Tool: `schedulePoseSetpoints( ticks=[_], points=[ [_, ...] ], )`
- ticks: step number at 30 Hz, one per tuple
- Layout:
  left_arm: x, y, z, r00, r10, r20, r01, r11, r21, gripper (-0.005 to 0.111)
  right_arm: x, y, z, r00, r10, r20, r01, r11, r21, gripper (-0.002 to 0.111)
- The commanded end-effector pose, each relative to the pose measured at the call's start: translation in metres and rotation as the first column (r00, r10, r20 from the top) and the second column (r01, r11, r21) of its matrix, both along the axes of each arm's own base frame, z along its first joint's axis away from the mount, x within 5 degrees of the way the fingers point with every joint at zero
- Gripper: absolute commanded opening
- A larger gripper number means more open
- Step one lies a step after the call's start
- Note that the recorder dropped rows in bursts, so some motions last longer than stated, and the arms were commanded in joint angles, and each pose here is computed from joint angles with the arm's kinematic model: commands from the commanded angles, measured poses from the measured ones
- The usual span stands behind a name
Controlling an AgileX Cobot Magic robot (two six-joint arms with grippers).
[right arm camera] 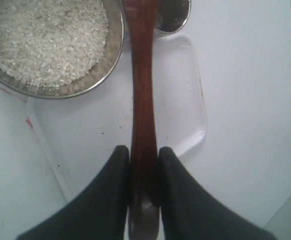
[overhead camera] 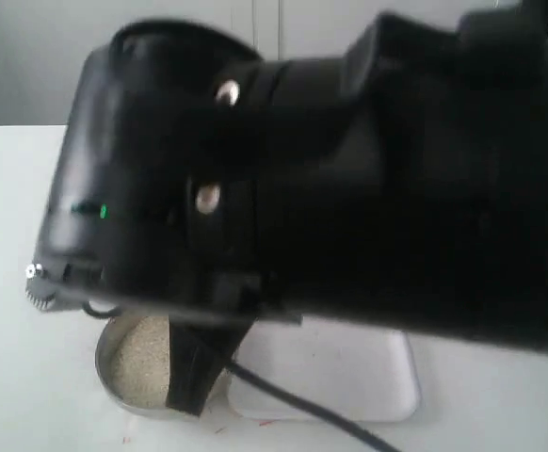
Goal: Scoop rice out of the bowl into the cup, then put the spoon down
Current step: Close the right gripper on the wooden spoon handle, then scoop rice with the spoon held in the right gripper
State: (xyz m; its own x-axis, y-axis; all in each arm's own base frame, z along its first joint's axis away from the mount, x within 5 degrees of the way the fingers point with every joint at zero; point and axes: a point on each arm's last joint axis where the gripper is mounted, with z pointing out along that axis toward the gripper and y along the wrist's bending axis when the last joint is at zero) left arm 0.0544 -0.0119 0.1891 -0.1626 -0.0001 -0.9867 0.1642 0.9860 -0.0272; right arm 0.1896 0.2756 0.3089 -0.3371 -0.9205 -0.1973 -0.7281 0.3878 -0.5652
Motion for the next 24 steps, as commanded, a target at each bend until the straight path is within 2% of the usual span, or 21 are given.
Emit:
schedulePoseSetpoints(
  ticks=[1,4,11,15,19,24],
  points=[
    [0.0,-0.001,0.002,1.0,-0.008,0.003,0.008,1.0,-0.009,0.014,-0.015,-0.003,-0.028,1.0,0.007,0.018,-0.006,0.996,-0.093,0.0],
    [0.0,-0.001,0.002,1.0,-0.008,0.003,0.008,1.0,-0.009,0.014,-0.019,-0.013,-0.048,0.999,0.024,0.046,-0.015,0.982,-0.19,0.0],
    [0.0,-0.001,0.002,1.0,-0.008,0.003,0.008,1.0,-0.009,0.014,-0.013,-0.021,-0.069,0.985,0.136,0.107,-0.086,0.923,-0.376,0.0],
    [0.0,-0.001,0.002,1.0,-0.008,0.003,0.008,1.0,-0.009,0.014,-0.003,-0.014,-0.078,0.956,0.26,0.134,-0.158,0.843,-0.514,0.0],
    [0.0,-0.001,0.002,1.0,-0.008,0.003,0.008,1.0,-0.009,0.014,0.004,-0.005,-0.096,0.926,0.361,0.108,-0.214,0.739,-0.639,0.0],
    [0.0,-0.001,0.002,1.0,-0.008,0.003,0.008,1.0,-0.009,0.014,0.011,0.004,-0.115,0.897,0.428,0.112,-0.225,0.659,-0.718,0.0]
  ],
)
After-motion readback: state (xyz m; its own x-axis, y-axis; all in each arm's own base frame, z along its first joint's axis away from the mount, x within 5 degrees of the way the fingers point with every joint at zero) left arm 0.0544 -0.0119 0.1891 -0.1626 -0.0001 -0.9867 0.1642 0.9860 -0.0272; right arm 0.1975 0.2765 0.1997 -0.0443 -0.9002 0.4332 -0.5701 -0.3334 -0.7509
